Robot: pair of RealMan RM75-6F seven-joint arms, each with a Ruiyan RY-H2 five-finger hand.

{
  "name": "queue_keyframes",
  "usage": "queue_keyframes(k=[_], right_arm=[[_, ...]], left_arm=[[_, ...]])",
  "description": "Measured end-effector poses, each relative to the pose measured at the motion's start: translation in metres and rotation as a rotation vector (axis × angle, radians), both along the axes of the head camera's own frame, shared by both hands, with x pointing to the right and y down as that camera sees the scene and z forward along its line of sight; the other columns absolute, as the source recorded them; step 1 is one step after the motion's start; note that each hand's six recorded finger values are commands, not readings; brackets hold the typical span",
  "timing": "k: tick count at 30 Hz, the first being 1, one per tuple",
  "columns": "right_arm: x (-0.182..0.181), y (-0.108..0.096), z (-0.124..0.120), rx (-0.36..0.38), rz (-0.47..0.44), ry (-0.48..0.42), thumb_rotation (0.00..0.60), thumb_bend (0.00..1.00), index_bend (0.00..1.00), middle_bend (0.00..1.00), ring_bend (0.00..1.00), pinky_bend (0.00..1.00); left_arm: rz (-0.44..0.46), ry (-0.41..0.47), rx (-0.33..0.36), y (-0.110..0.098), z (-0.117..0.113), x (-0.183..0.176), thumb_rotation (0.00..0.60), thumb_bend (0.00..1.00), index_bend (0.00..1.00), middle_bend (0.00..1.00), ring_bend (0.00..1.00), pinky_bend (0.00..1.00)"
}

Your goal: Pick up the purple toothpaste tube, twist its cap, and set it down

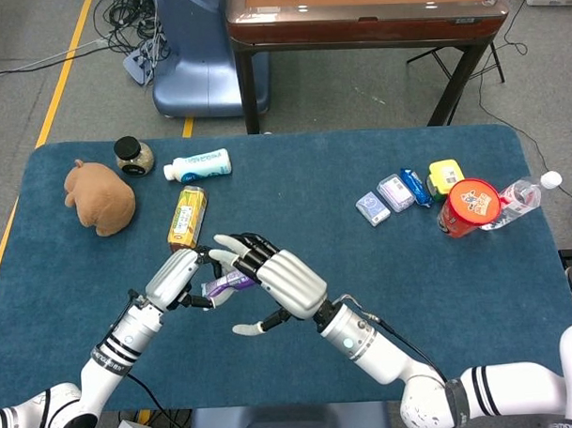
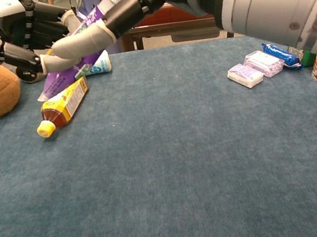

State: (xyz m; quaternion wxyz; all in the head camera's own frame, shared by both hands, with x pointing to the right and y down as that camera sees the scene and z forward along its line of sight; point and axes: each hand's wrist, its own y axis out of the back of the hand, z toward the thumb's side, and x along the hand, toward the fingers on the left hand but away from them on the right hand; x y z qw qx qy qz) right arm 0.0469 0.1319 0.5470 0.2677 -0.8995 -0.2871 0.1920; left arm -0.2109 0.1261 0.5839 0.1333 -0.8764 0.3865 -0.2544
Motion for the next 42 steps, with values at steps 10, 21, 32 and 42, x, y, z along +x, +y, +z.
queue_keyframes(k=[10,21,32,42], right_arm=[[-0.004,-0.003,0.004,-0.04,0.019,-0.042,0.414,0.0,0.0,0.0,0.0,0.0],[-0.005,-0.003,0.007,-0.07,0.018,-0.055,0.412,0.0,0.0,0.0,0.0,0.0],[-0.011,-0.002,0.011,-0.093,0.02,-0.071,0.413,0.0,0.0,0.0,0.0,0.0],[-0.012,0.003,0.012,-0.124,0.025,-0.124,0.414,0.0,0.0,0.0,0.0,0.0]], left_arm=[[-0.016,0.003,0.003,-0.004,0.003,-0.001,0.6,0.58,0.64,0.79,0.55,0.32],[0.001,-0.027,0.038,-0.001,0.006,-0.005,0.6,0.58,0.65,0.79,0.54,0.33],[0.007,-0.018,0.068,0.0,0.003,-0.002,0.6,0.58,0.65,0.79,0.54,0.32],[-0.002,0.003,0.071,-0.001,-0.001,-0.001,0.6,0.58,0.65,0.79,0.54,0.32]])
